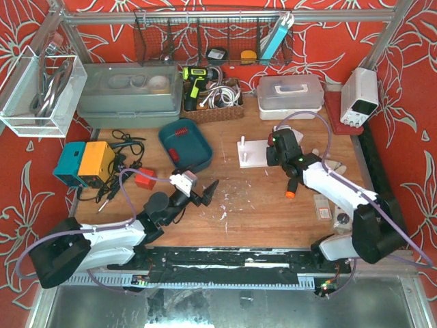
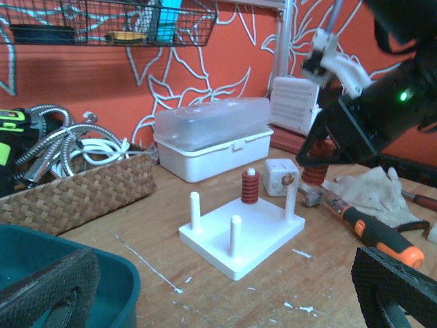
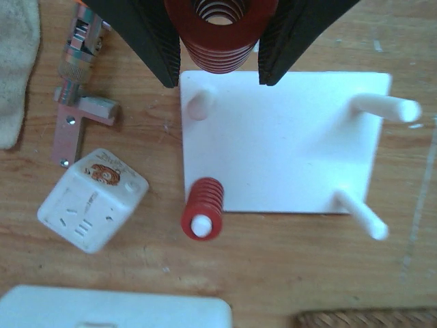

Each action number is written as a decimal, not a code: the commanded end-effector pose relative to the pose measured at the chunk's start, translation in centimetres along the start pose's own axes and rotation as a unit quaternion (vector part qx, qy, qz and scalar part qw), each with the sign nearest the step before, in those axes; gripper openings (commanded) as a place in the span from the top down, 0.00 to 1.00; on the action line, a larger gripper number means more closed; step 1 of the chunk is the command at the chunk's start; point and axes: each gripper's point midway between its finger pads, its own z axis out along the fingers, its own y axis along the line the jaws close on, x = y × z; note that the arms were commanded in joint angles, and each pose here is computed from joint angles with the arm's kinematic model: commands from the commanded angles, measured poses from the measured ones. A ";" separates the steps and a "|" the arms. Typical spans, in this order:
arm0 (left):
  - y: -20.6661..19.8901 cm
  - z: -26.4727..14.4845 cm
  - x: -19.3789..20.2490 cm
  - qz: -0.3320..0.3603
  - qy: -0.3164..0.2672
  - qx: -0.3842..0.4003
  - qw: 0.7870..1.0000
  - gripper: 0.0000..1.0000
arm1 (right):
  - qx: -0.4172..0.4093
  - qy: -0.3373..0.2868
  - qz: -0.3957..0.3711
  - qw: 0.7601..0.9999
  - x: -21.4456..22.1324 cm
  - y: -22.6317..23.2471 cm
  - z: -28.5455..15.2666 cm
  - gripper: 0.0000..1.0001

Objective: Install the large spring

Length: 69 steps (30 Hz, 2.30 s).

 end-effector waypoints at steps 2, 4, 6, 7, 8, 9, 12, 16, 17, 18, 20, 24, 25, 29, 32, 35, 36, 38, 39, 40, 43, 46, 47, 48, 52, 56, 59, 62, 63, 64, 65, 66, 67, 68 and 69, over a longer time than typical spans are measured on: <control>1.0 0.0 -1.5 -0.014 -0.020 -0.031 0.999 0.00 | 0.022 -0.008 -0.011 1.000 -1.6 -1.1 1.8 1.00; 1.0 0.1 -1.4 -0.014 -0.017 -0.030 0.999 0.00 | 0.025 -0.003 -0.010 1.000 -1.7 -1.4 2.4 1.00; 0.8 0.2 -1.3 -0.012 -0.013 -0.028 0.999 0.00 | 0.028 0.004 -0.011 1.000 -1.5 -1.5 3.0 1.00; 0.8 0.3 -1.2 -0.011 -0.010 -0.027 1.000 0.00 | 0.029 0.004 -0.011 0.999 -1.4 -1.6 3.2 1.00; 0.8 0.4 -1.1 -0.010 -0.008 -0.026 1.000 0.00 | 0.032 0.003 -0.011 0.999 -1.4 -1.8 3.4 1.00; 0.7 0.5 -1.1 -0.010 -0.007 -0.025 1.000 0.00 | 0.035 0.001 -0.012 0.999 -1.5 -1.9 3.6 1.00; 0.6 0.5 -1.1 -0.011 -0.006 -0.021 1.000 0.00 | 0.048 0.001 -0.012 0.999 -1.6 -2.4 3.9 1.00; 0.5 0.5 -1.1 -0.011 -0.006 -0.019 1.000 0.00 | 0.037 -0.003 -0.005 0.999 -1.5 -2.3 4.5 1.00; 0.5 0.5 -1.0 -0.011 -0.005 -0.018 1.000 0.00 | 0.036 -0.002 -0.006 0.999 -1.5 -2.2 4.6 1.00; 0.4 0.6 -1.0 -0.010 -0.005 -0.018 1.000 0.00 | 0.038 -0.001 -0.006 0.999 -1.4 -2.3 4.8 1.00; 0.4 0.7 -0.9 -0.010 -0.002 -0.016 1.000 0.00 | 0.042 -0.001 -0.006 0.999 -1.5 -2.4 5.1 1.00; 0.3 0.7 -0.8 -0.009 0.000 -0.015 1.000 0.00 | 0.041 0.004 -0.006 0.999 -1.4 -2.4 5.7 1.00; 0.3 0.7 -0.8 -0.008 0.000 -0.015 1.000 0.00 | 0.041 0.006 -0.005 0.999 -1.2 -2.5 5.8 1.00; 0.3 0.8 -0.7 -0.008 0.001 -0.015 1.000 0.00 | 0.041 0.010 -0.003 0.999 -0.9 -2.5 6.2 1.00; 0.3 0.8 -0.6 -0.008 0.003 -0.015 1.000 0.00 | 0.042 0.017 0.000 0.999 -0.5 -2.5 6.6 0.89; 0.3 0.8 -0.6 -0.008 0.003 -0.015 1.000 0.00 | 0.044 0.021 0.005 0.999 -0.3 -2.7 6.8 0.72; 0.3 0.8 -0.6 -0.007 0.004 -0.015 1.000 0.00 | 0.045 0.023 0.006 0.999 -0.3 -2.7 6.9 0.65; 0.3 0.8 -0.6 -0.008 0.003 -0.016 1.000 0.00 | 0.046 0.024 0.007 0.999 -0.5 -2.8 6.7 0.55; 0.3 0.8 -0.6 -0.007 0.004 -0.016 1.000 0.00 | 0.046 0.023 0.008 0.999 -0.7 -2.8 6.5 0.51; 0.3 0.8 -0.5 -0.008 0.005 -0.016 1.000 0.00 | 0.046 0.023 0.009 0.999 -0.9 -2.8 6.3 0.48; 0.4 0.9 -0.4 -0.008 0.007 -0.020 1.000 0.00 | 0.046 0.032 0.011 0.998 -1.2 -2.9 5.4 0.40; 1.5 1.2 0.1 -0.028 0.026 -0.053 0.998 0.00 | 0.027 0.069 0.024 0.997 -1.2 -2.4 3.6 0.34; 2.0 1.4 0.2 -0.040 0.033 -0.069 0.996 0.00 | 0.005 0.078 0.028 0.997 -1.2 -1.7 2.8 0.32; 2.5 1.6 0.4 -0.054 0.044 -0.088 0.994 0.00 | -0.020 0.080 0.034 0.996 -1.3 -0.9 1.9 0.29; 4.8 2.1 -0.6 -0.105 0.077 -0.162 0.978 0.00 | -0.085 0.058 0.041 0.994 -1.9 1.0 -2.3 0.19; 7.9 1.8 -1.5 -0.135 0.093 -0.225 0.960 0.00 | -0.127 0.030 0.022 0.991 -0.8 2.7 -5.7 0.02; 9.4 2.2 -1.6 -0.158 0.111 -0.223 0.956 0.06 | -0.143 0.012 0.009 0.990 0.5 3.4 -6.8 0.01; 11.2 3.2 -0.9 -0.164 0.148 -0.222 0.950 0.13 | -0.147 -0.006 0.016 0.989 1.4 3.5 -6.7 0.01; 11.8 3.8 -0.5 -0.153 0.168 -0.221 0.948 0.15 | -0.150 -0.008 0.019 0.988 1.6 3.6 -6.7 0.01; 12.2 4.4 -0.1 -0.135 0.188 -0.219 0.948 0.18 | -0.159 -0.011 0.021 0.987 1.5 3.9 -6.8 0.01; 12.5 5.2 0.3 -0.115 0.209 -0.211 0.948 0.20 | -0.166 -0.012 0.021 0.986 1.5 4.2 -6.8 0.01; 12.9 5.8 1.0 -0.098 0.231 -0.204 0.946 0.21 | -0.172 -0.011 0.019 0.985 1.6 4.5 -6.9 0.01; 13.3 6.6 1.4 -0.089 0.250 -0.195 0.944 0.24 | -0.173 -0.011 0.018 0.985 1.6 4.6 -6.9 0.01; 13.6 7.5 1.8 -0.080 0.271 -0.178 0.943 0.27 | -0.176 -0.013 0.017 0.984 1.6 4.7 -7.0 0.01; 14.0 8.3 2.1 -0.069 0.289 -0.163 0.941 0.30 | -0.176 -0.016 0.018 0.984 1.6 4.8 -7.0 0.01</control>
